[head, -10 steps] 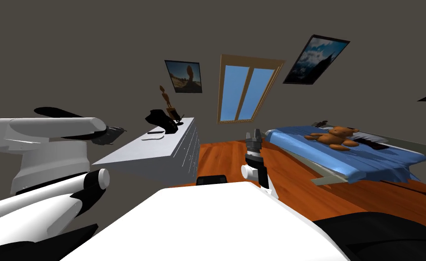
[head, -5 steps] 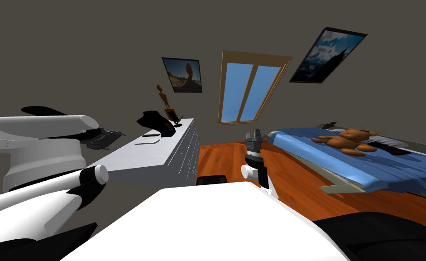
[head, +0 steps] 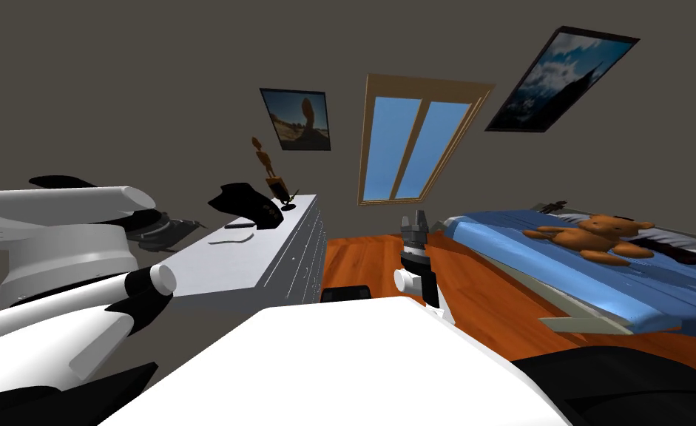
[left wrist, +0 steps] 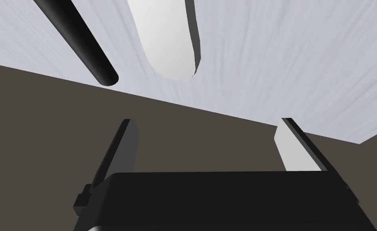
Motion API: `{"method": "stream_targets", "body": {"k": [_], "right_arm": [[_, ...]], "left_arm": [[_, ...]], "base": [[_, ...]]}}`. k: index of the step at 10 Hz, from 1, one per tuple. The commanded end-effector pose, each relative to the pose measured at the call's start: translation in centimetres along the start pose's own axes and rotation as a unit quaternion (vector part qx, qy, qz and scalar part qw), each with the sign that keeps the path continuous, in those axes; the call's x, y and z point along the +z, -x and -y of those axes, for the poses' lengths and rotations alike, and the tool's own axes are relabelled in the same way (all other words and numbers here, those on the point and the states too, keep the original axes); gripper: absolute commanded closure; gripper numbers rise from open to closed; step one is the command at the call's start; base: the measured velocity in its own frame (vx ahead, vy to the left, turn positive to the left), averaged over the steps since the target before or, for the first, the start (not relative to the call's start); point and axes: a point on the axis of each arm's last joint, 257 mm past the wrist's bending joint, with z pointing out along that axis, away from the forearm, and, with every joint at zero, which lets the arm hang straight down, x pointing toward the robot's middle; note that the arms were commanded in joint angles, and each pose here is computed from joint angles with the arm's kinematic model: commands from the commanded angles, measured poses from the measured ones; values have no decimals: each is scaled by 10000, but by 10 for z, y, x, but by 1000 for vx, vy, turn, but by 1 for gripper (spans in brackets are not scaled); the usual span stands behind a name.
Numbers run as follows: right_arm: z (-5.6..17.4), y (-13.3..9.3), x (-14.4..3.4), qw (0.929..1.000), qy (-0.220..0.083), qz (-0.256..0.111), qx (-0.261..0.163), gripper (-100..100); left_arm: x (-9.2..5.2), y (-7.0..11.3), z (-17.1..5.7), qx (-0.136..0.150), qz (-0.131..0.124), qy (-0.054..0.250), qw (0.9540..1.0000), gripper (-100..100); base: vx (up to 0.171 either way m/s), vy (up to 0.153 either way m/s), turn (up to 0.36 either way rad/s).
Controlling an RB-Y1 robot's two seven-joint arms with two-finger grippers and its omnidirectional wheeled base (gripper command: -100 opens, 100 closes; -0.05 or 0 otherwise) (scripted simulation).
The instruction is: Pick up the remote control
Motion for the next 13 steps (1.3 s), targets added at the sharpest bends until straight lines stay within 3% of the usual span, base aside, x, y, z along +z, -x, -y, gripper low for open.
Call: {"method": "stream_targets", "body": {"k": [1, 2, 3, 4, 6, 7, 12, 13], "right_arm": [[0, 0, 0, 10000, 0, 0, 0, 0], [0, 0, 0, 10000, 0, 0, 0, 0], [0, 0, 0, 10000, 0, 0, 0, 0], [0, 0, 0, 10000, 0, 0, 0, 0], [0, 0, 0, 10000, 0, 0, 0, 0], [0, 0, 0, 10000, 0, 0, 0, 0], [0, 0, 0, 10000, 1, 0, 1, 0], [0, 0, 0, 10000, 1, 0, 1, 0]], "left_arm": [[3, -10, -14, 25, -284, 223, 9993, -100], [3, -11, -14, 25, -301, 239, 9993, -100], [5, -21, -24, 49, -542, 423, 9976, -100], [5, -21, -24, 49, -543, 424, 9976, -100], [7, -39, -41, 102, -961, 731, 9926, -100], [6, -42, -43, 102, -1009, 775, 9918, -100], [-1, -74, -71, 172, -1699, 1312, 9766, -100], [0, -69, -68, 161, -1605, 1237, 9791, -100]], "base": [[157, 3, 36], [121, -4, 20], [128, -16, 33], [112, -3, 22], [149, 20, 37], [129, 9, 15], [79, 9, 17], [19, 5, 8]]}}
